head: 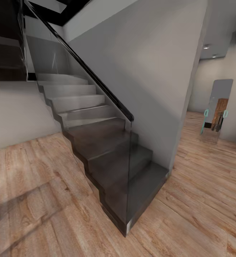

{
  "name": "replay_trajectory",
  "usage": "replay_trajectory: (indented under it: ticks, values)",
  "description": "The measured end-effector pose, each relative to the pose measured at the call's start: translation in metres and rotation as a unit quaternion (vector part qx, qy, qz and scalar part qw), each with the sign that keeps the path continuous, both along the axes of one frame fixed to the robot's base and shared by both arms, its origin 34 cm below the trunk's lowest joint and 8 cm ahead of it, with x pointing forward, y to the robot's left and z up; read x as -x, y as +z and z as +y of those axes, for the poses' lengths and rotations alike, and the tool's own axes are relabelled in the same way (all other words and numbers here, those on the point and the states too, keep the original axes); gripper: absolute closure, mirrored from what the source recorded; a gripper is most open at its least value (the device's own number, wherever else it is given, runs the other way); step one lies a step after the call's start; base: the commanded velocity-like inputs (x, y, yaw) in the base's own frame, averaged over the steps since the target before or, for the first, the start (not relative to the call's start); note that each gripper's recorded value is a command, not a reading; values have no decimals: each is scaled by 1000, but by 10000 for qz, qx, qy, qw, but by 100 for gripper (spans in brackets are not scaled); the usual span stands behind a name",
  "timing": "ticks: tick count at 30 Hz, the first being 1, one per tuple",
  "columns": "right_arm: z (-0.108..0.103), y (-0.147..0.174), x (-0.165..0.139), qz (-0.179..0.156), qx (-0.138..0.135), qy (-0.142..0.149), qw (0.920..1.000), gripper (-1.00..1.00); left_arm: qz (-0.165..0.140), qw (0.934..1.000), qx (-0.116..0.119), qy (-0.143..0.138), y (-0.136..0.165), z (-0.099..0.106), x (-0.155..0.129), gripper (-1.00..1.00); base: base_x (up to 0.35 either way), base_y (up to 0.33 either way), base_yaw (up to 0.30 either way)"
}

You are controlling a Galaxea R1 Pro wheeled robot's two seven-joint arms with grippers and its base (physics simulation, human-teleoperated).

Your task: In the kitchen, take the popcorn bag from the countertop, put it into the microwave, and heat it until the popcorn is cooked so the cooked popcorn ends up inside the bag.

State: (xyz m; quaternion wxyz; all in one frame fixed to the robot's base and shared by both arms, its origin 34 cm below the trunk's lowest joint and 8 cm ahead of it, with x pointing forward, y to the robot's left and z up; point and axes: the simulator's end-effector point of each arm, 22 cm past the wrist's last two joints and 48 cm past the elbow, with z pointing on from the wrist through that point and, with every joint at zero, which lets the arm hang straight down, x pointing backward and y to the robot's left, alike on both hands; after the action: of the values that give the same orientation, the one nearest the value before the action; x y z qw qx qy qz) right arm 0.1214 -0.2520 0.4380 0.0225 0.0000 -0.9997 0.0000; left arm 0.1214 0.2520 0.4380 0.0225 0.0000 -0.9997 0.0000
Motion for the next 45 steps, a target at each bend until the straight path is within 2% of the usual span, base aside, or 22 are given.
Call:
replay_trajectory:
  ticks: [4, 12, 21, 22, 29, 45]
  values:
    - [-2, 0, -1, -15, 19, 20, 10000, -100, 17, 10000, 31, 17, 0, -4, 1, -100, 0, 0, 0]
    - [-3, 0, -6, -118, 19, -56, 9999, -100, -320, 9992, 76, 242, 0, -10, -26, -100, 0, 0, 0]
    - [-3, 0, -6, -120, 21, 7, 9999, -100, -581, 9979, 87, 259, 0, -10, -50, -100, 0, 0, 185]
    - [-3, 0, -6, -120, 21, 8, 9999, -100, -715, 9970, 89, 271, 1, -10, -63, -100, 0, 0, 271]
    - [-3, 0, -6, -121, 22, -5, 9999, -100, -717, 9959, 82, 537, 1, -9, -63, -100, 0, 0, 273]
    - [-1, 0, -7, -134, 14, -5, 9999, -100, -731, 9959, 85, 533, 1, -9, -65, -100, 0, 0, 273]
